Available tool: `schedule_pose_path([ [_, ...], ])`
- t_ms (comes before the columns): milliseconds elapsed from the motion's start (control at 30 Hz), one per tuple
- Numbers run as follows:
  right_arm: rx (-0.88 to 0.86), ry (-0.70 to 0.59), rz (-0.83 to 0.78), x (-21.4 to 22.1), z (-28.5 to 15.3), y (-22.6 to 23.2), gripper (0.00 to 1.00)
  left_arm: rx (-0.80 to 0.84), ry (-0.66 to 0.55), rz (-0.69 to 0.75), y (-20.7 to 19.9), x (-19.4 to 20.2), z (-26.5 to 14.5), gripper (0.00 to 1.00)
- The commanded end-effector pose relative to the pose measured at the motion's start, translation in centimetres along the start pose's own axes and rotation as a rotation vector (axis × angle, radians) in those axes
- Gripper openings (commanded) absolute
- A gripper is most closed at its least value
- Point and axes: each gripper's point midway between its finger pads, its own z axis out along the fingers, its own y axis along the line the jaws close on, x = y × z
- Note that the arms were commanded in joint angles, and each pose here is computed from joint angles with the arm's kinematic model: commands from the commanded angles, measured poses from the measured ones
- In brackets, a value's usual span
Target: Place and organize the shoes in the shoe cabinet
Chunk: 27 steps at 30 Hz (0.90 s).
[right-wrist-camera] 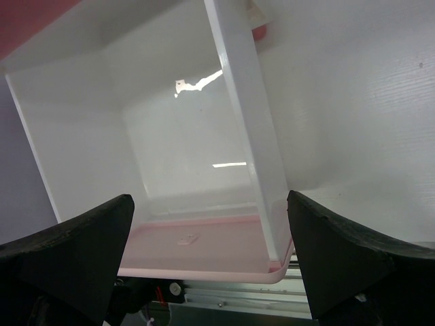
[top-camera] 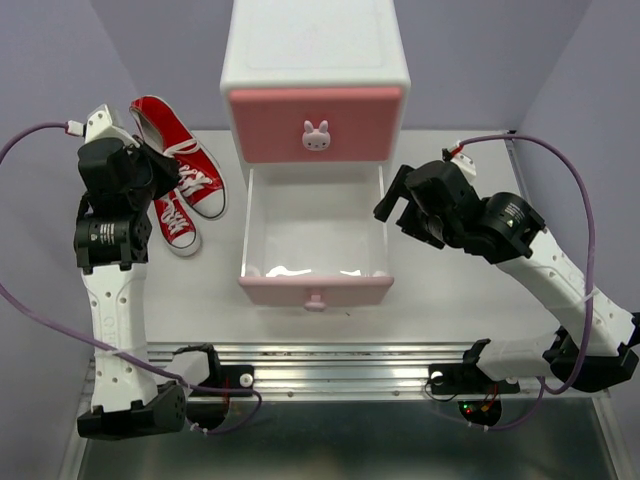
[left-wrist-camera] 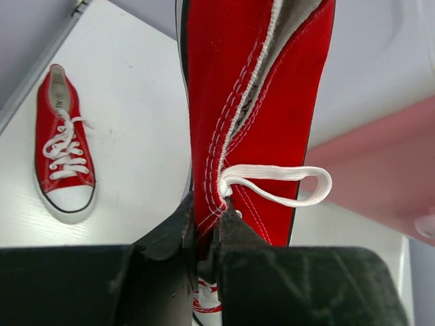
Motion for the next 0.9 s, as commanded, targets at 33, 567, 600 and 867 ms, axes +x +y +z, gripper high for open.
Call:
schedule_pose_path([
  [33,-0.042,-0.044,0.026,-1.1,-0.5,0.3,1.0,0.215,-0.062,-0.035,-4.5,-2.1,-3.7,0.0],
  [567,-0.048,-0.012,0.032,0.3,0.0,-0.4,1.0,0.346,0.009,-0.153,-5.7,1.9,-7.3,0.0],
  [600,-0.046,-0.009,0.031,0.4,0.0,-0.4,1.0,0.351,0.027,-0.158,-5.7,2.5,-7.1,0.0],
  [867,-0.022,-0.005,0.008,0.7,0.4,-0.8,1.0,0.427,0.13,-0.172,-9.3,6.3,-7.0,0.0],
])
